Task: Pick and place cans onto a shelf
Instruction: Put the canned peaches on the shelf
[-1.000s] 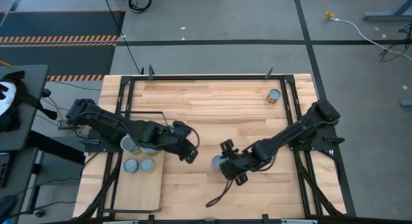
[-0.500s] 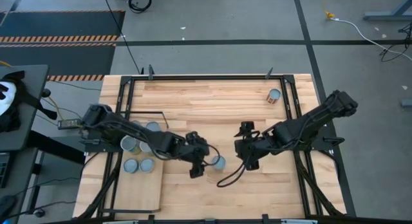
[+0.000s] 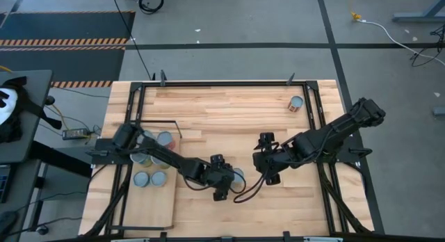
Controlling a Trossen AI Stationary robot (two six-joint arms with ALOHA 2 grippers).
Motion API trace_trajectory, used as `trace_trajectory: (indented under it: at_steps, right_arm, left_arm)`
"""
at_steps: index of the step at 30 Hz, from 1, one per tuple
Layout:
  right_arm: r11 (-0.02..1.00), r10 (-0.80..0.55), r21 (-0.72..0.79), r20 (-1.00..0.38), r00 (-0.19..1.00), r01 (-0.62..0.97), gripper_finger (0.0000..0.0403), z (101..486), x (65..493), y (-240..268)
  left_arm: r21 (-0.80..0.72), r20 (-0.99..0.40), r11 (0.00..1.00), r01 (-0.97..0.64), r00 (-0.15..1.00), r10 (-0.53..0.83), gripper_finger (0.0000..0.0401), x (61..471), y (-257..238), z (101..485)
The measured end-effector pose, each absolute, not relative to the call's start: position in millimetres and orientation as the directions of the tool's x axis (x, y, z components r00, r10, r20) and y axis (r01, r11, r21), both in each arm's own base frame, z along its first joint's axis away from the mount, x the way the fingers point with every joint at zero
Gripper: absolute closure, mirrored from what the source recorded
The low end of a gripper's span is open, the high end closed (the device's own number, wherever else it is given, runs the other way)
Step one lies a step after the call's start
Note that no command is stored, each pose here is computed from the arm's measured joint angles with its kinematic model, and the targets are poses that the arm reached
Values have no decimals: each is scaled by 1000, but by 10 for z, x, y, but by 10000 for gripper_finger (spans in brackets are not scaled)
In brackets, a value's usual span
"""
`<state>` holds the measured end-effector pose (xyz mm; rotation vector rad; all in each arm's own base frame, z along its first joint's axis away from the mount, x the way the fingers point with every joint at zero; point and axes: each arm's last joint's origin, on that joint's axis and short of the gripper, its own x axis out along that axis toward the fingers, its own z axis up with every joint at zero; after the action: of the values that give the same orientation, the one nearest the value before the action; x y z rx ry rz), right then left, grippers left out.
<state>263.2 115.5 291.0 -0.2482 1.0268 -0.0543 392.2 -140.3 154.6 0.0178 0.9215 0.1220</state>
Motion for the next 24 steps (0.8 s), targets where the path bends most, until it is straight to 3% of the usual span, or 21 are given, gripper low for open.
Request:
trace_trajectory:
  at_steps: [10, 15, 24]
  right_arm:
    - [979, -85, -167, -855, 512, -115, 27, 2914, 2591, 1253]
    - [980, -86, -165, -855, 512, -111, 27, 2914, 2591, 1253]
    - [980, -84, -166, -848, 523, -111, 27, 2920, 2605, 1251]
  left_arm:
    - [0, -645, 987, -163, 754, 125, 9, 4186, -1438, 1390]
    - [-38, -669, 985, -166, 737, 99, 15, 4197, -1374, 1366]
    - [-76, -710, 976, -202, 699, 89, 132, 4180, -1295, 1514]
